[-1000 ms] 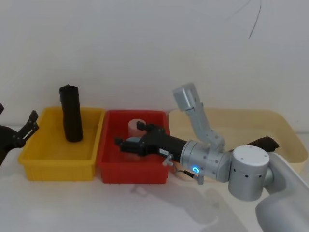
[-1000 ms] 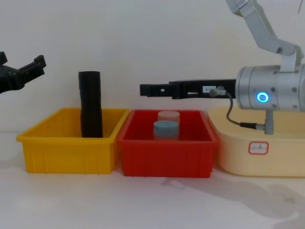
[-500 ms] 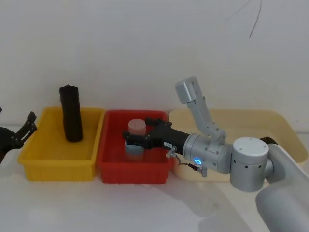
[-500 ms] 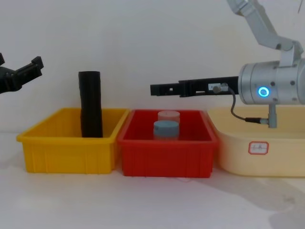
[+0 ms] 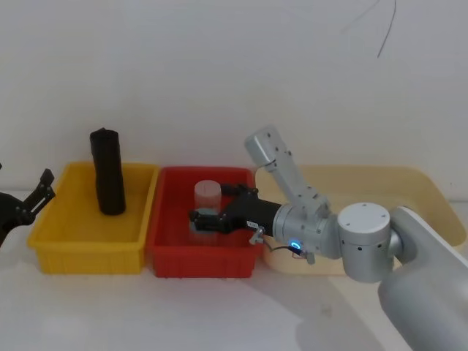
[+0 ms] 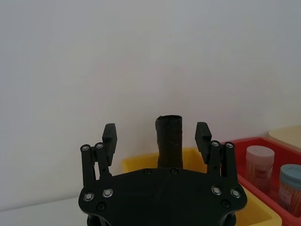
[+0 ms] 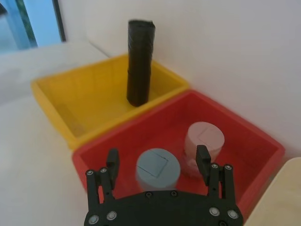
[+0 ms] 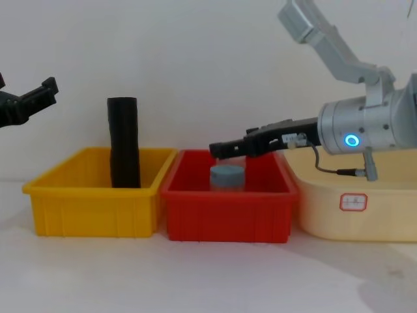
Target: Pick up the garbage bag with the one hand and transfer it to the other hand.
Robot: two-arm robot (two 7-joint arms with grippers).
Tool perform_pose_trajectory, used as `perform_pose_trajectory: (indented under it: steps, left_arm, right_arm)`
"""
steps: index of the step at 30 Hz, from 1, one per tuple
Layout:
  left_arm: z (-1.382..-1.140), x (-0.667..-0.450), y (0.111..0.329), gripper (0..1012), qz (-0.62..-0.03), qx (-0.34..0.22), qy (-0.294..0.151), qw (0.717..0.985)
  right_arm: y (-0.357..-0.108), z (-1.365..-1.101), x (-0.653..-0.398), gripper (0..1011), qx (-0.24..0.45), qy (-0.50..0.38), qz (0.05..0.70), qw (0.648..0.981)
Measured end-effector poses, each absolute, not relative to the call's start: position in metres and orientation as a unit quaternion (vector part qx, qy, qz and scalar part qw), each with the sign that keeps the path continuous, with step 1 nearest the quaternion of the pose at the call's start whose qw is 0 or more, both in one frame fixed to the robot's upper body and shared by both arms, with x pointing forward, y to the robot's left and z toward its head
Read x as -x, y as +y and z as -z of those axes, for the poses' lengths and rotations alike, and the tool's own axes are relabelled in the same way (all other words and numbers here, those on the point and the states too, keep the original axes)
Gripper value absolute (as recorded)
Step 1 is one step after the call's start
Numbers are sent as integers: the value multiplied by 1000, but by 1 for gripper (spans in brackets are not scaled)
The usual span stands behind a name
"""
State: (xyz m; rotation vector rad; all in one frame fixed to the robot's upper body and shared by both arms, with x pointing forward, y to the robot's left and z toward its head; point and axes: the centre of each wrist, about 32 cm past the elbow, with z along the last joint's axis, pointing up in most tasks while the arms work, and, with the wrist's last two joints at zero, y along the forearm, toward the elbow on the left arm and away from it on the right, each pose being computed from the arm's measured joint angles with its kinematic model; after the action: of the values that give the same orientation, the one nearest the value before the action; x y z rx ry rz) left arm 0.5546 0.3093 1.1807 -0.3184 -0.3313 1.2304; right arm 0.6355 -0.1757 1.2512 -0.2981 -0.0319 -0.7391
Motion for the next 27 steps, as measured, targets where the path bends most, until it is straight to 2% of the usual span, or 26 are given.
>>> perform_pose_trajectory:
  steps: [27]
  left_arm:
    - [-1180, -554, 309, 1001, -572, 148, -154, 792]
  right_arm:
    - [-169, -1242, -666, 1000, 221, -40, 349, 910]
